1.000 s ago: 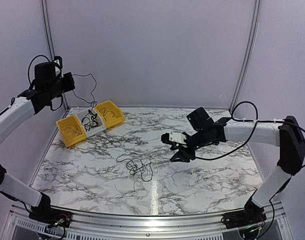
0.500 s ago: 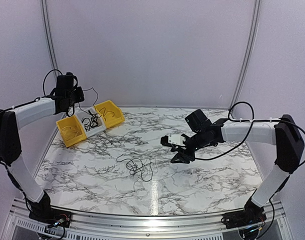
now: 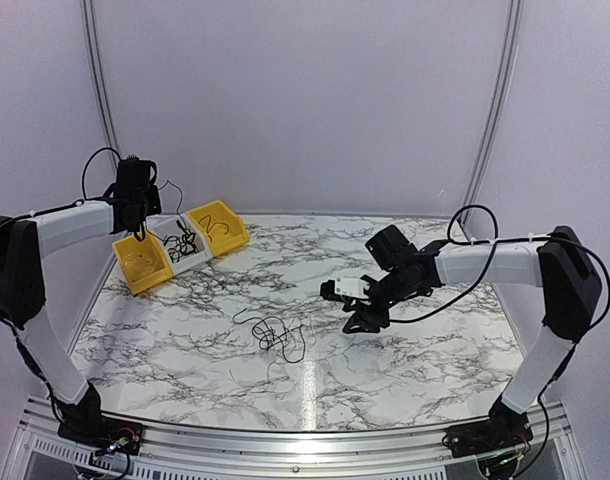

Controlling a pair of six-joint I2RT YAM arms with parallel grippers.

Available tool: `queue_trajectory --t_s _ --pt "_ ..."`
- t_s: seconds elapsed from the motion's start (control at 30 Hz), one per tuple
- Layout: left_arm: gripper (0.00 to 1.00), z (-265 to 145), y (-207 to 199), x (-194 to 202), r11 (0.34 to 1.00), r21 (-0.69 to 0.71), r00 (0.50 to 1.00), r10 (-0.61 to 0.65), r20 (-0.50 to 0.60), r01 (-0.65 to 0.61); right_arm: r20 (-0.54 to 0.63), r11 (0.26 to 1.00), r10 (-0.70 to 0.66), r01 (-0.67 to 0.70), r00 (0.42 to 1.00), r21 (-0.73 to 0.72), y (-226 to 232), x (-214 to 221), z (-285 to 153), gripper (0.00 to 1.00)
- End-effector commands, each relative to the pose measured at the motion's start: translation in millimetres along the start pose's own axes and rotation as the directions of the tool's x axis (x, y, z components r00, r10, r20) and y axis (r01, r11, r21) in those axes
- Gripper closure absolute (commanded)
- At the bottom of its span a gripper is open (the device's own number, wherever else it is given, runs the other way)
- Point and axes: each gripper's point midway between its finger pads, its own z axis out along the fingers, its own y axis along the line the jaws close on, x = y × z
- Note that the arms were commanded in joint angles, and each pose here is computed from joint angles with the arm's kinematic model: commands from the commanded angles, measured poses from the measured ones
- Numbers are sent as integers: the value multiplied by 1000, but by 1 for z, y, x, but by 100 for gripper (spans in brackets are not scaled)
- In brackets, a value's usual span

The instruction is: Untangle the cables

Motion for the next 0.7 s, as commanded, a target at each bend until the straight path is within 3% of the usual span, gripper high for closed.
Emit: queue_trajectory --t_s 0.0,0.4,0.67 --pt "100 17 -1 21 999 -30 998 36 -51 -37 10 999 -29 29 1000 12 -3 -12 -5 43" --pt "100 45 -35 34 996 87 999 -32 -34 35 -1 1000 -29 29 1000 5 -2 -9 -2 44" --pt "100 57 -55 53 986 164 997 23 -79 -10 -16 1000 -26 26 1000 3 -2 -6 2 43"
